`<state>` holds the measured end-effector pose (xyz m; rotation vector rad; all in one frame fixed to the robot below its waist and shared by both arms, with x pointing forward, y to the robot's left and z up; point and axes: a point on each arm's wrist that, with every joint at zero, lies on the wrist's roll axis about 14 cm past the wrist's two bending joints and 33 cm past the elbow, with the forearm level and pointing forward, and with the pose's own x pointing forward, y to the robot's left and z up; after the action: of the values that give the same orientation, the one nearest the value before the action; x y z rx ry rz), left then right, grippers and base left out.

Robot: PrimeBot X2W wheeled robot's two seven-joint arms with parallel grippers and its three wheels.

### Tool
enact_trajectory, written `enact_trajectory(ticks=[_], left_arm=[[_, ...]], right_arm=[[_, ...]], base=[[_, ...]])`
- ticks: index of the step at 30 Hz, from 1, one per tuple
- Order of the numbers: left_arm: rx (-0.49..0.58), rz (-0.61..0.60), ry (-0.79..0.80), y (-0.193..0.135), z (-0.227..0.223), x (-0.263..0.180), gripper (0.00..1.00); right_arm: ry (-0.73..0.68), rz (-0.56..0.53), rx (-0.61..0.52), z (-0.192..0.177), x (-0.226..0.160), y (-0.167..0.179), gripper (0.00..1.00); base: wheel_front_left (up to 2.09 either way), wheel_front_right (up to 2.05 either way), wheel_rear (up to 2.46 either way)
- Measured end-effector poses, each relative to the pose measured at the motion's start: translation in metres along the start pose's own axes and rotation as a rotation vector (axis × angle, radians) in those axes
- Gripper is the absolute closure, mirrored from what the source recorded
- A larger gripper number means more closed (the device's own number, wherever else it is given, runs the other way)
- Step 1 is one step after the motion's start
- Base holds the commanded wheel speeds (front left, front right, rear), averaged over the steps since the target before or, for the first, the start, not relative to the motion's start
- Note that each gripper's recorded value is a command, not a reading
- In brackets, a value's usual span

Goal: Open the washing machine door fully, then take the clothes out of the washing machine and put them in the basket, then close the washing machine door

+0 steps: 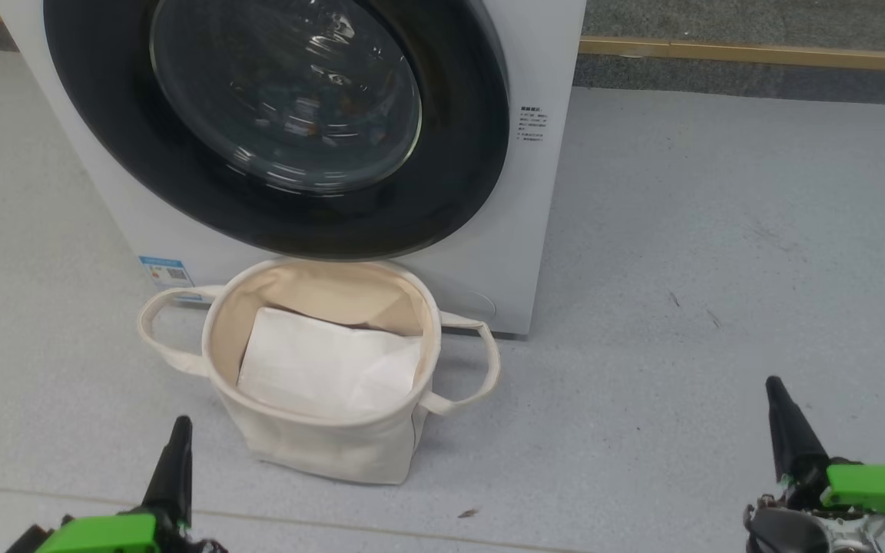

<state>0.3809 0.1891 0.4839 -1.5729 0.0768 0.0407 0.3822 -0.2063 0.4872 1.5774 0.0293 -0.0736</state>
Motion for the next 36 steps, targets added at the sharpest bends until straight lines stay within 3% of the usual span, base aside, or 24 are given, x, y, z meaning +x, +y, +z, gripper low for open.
enact_trajectory(ticks=[1, 4, 5, 6, 9, 25, 36], left_arm=[[-0.001, 0.009, -0.001, 0.003, 0.000, 0.000, 0.00], [-0.009, 0.075, -0.002, 0.025, -0.001, -0.008, 0.00], [-0.012, 0.104, -0.003, 0.034, -0.001, -0.012, 1.00], [-0.016, 0.132, -0.004, 0.044, -0.001, -0.017, 0.00], [-0.022, 0.182, -0.010, 0.061, -0.001, -0.027, 0.00], [-0.004, 0.152, -0.050, 0.050, 0.007, -0.023, 0.00], [0.149, 0.142, -0.056, 0.042, 0.018, -0.020, 0.00]], right_arm=[[0.000, -0.008, 0.001, 0.000, 0.000, -0.003, 0.00], [-0.002, -0.072, 0.010, -0.001, -0.007, -0.024, 0.00], [-0.003, -0.099, 0.013, -0.001, -0.011, -0.033, 1.00], [-0.005, -0.129, 0.015, -0.001, -0.015, -0.043, 0.00], [-0.005, -0.178, 0.017, -0.001, -0.025, -0.059, 0.00], [-0.013, -0.150, 0.008, -0.007, -0.015, -0.049, 0.00], [0.005, -0.118, -0.112, -0.014, -0.005, -0.037, 0.00]], base=[[0.00, 0.00, 0.00], [0.00, 0.00, 0.00], [0.00, 0.00, 0.00], [0.00, 0.00, 0.00], [0.00, 0.00, 0.00], [0.00, 0.00, 0.00], [0.00, 0.00, 0.00]])
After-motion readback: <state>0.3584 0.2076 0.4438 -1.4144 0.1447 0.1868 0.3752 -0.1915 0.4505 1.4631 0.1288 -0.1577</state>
